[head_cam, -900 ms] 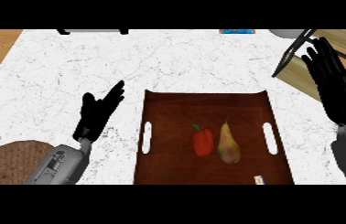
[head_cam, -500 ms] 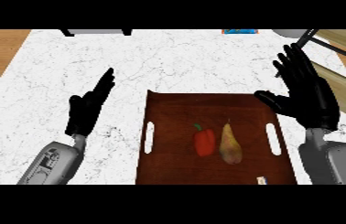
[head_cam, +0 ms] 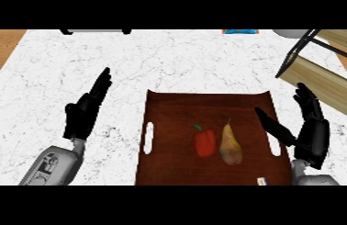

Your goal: Pick the bell pepper from the tray and place it in the tiered shelf

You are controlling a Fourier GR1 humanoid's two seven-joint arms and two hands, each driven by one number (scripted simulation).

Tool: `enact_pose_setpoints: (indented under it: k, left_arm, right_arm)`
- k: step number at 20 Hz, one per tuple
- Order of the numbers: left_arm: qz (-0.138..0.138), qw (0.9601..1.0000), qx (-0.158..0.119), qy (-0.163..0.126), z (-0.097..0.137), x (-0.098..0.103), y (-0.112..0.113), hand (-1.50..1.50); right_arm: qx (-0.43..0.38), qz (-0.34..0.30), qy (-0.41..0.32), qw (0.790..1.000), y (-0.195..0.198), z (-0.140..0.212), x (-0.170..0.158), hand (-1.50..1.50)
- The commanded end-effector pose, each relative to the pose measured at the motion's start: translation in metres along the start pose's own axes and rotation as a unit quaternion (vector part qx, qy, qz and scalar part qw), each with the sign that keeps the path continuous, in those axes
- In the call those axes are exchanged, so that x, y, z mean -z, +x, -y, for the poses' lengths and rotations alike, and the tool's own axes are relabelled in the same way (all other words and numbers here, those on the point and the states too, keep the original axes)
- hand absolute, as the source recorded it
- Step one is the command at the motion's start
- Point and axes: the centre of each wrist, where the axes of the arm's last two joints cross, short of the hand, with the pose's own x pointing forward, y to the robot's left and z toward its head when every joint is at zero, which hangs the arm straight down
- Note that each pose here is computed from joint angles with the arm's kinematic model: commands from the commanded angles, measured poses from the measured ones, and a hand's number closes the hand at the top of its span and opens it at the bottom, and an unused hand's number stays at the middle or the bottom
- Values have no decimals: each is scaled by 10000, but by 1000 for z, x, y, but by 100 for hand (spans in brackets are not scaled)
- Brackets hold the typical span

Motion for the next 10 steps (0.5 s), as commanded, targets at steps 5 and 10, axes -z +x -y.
enact_pose_setpoints:
  k: [5, 10]
  left_arm:
    - [127, 9999, 66, -88, 12, -18, 0, 0]
    - [95, 9999, -33, -46, 10, -14, -5, 0]
  right_arm:
    - [241, 208, 1145, 9929, 7, 16, -26, -150]
    - [-787, 288, 1854, 9791, 47, 9, -39, -150]
